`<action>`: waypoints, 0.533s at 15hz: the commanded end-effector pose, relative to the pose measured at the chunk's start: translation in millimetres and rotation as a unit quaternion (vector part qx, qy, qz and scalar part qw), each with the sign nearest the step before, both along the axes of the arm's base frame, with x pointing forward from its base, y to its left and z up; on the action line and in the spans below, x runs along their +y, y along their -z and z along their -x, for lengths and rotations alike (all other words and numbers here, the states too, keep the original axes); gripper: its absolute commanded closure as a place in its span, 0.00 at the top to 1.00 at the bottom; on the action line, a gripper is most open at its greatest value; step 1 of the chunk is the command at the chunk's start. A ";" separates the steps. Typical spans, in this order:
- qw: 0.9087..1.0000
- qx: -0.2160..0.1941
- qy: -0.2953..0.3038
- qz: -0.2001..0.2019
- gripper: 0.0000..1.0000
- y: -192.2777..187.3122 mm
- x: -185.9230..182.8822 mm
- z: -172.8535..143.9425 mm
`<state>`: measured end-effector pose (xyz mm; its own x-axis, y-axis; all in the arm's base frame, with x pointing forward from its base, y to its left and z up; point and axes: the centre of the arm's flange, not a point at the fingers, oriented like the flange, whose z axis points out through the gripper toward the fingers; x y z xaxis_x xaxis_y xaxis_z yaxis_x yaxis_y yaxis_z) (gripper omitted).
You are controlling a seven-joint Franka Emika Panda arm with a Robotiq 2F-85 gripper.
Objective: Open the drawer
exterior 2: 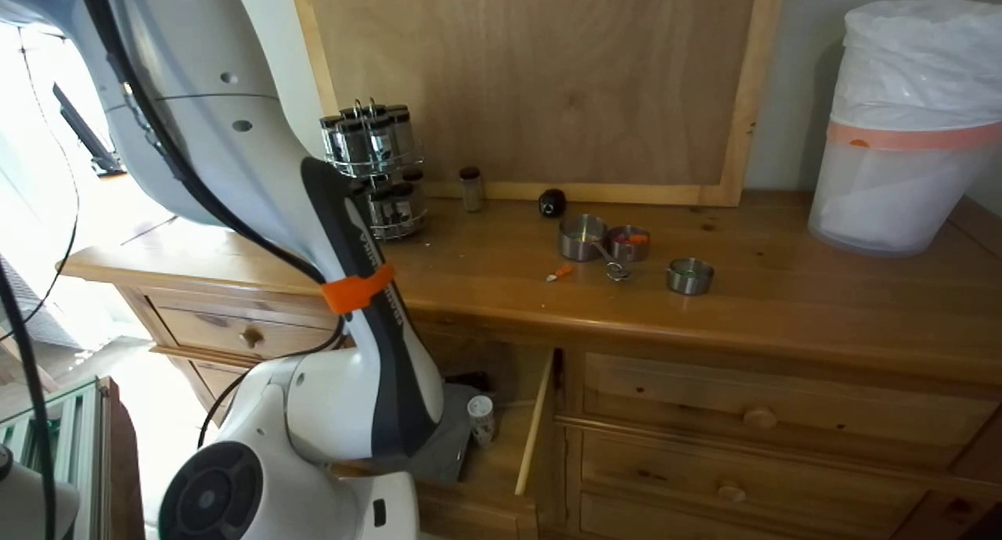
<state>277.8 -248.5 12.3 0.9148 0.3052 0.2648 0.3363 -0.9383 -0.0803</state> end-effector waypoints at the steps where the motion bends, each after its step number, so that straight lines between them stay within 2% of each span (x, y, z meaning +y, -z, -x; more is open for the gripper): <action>1: 0.994 0.051 0.043 0.082 0.83 -35.2 -52.0 7.6; 3: 0.985 0.079 0.052 0.142 0.97 -62.0 -60.3 2.9; 4: 0.979 0.092 0.049 0.173 1.00 -75.6 -58.2 -2.1; 6: 0.975 0.103 0.025 0.197 1.00 -97.8 -37.8 -14.6; 8: 0.975 0.111 -0.011 0.193 1.00 -107.6 -5.8 -26.7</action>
